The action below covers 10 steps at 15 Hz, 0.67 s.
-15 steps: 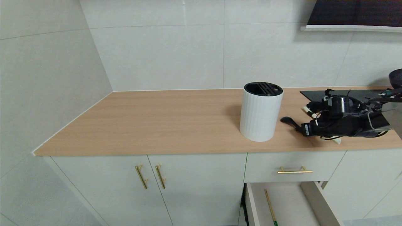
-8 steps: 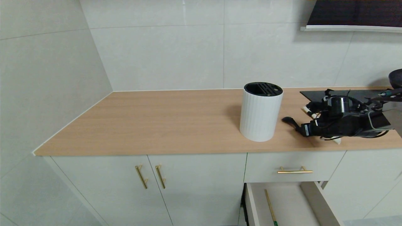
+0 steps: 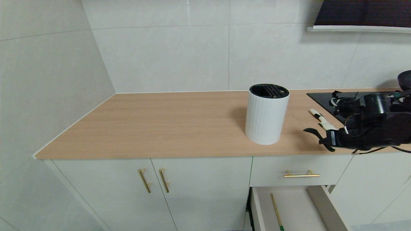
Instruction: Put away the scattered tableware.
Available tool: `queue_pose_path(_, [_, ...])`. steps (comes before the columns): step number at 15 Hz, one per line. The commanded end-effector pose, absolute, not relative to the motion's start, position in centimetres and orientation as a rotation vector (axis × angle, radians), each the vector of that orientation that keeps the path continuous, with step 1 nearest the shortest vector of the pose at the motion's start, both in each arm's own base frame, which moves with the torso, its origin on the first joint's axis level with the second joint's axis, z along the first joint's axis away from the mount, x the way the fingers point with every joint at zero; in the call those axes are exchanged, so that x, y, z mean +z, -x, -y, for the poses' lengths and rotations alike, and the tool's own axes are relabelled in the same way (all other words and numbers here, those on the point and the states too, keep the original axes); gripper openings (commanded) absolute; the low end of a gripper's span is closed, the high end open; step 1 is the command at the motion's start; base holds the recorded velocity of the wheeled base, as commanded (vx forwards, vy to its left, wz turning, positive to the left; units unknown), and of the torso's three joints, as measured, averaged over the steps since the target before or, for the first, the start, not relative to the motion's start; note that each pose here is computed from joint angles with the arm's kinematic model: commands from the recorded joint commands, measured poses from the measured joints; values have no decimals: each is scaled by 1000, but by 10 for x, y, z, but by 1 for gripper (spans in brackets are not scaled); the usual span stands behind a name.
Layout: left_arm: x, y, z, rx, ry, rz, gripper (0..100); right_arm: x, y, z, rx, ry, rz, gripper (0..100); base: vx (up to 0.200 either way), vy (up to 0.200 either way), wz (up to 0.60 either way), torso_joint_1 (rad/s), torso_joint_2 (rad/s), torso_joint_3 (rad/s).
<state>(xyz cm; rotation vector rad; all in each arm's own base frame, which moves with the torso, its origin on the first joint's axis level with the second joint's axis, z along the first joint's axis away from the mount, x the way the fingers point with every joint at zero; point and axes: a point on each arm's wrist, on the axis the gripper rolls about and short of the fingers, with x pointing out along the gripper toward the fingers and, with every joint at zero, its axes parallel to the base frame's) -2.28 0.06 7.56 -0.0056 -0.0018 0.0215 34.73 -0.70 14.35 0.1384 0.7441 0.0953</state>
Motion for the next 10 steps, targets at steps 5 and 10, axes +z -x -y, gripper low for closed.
queue_pose_path(5, [76, 23, -1, 23, 6, 2, 100, 131, -224, -30, 103, -181, -862, 0, 0, 0, 0, 0, 0, 0])
queue_pose_path(10, [76, 23, -1, 23, 6, 2, 100, 97, -217, -40, 52, -177, -907, 0, 0, 0, 0, 0, 0, 0])
